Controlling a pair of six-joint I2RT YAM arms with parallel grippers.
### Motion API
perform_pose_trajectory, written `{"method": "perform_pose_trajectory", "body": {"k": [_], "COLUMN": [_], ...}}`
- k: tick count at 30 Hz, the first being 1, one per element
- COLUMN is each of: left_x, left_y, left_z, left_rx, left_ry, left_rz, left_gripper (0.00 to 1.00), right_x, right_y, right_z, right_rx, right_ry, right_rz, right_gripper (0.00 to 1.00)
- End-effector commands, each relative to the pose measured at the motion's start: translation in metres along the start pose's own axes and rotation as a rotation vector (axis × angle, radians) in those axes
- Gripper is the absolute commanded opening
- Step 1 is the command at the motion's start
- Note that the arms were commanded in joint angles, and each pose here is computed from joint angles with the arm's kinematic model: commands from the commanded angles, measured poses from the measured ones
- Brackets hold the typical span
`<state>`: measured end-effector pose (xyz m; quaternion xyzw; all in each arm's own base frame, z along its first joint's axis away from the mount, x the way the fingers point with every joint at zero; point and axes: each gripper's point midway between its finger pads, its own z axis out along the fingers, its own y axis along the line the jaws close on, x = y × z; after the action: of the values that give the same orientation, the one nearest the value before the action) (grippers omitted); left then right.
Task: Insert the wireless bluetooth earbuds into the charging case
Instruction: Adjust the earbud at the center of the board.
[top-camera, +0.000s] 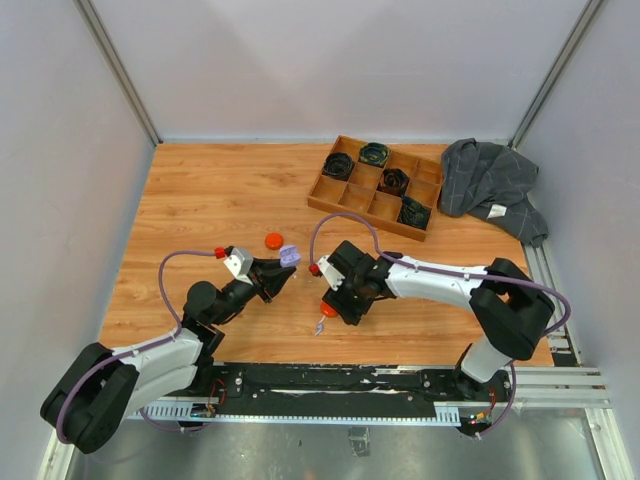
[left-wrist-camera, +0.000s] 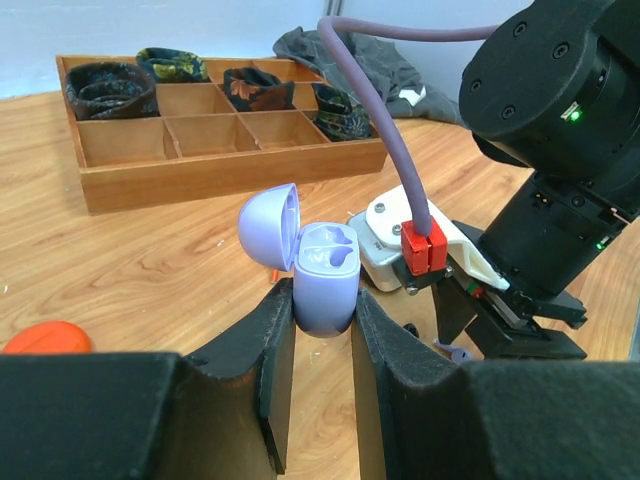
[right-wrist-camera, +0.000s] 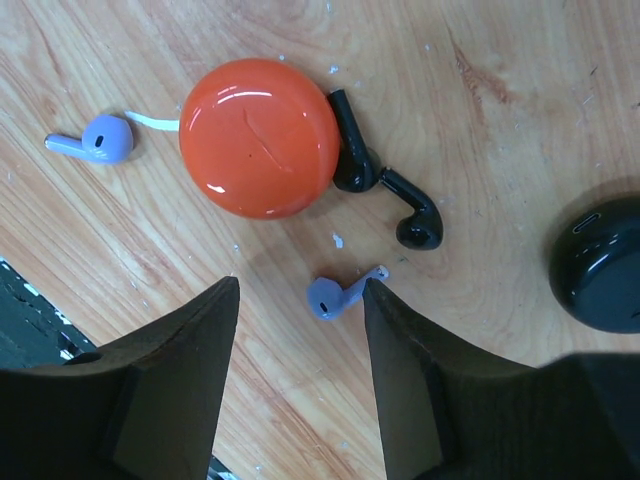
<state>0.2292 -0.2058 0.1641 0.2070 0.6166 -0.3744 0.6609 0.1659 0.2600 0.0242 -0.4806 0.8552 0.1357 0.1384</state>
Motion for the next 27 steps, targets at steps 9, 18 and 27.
{"method": "perform_pose_trajectory", "body": {"k": [9,18,27], "left_x": [-0.003,-0.002,-0.003], "left_y": [0.001,0.0,0.0], "left_z": [-0.001,-0.001,-0.001], "left_rx": [-0.008,-0.002,0.0], "left_ry": [-0.017,-0.011,-0.016], "left_rz": [0.02,0.017,0.017], "left_gripper": [0.0,0.0,0.0], "right_x": [0.001,0.011,-0.005], "right_y": [0.003,0.007,0.013], "right_z": [0.008,-0.006,0.001], "right_rx": [-0.001,0.001,-0.033], "right_ry": [0.033,0.052,0.013], "right_rz": [-0.014,0.024,0.011], "right_gripper": [0.54,0.52,0.53]}}
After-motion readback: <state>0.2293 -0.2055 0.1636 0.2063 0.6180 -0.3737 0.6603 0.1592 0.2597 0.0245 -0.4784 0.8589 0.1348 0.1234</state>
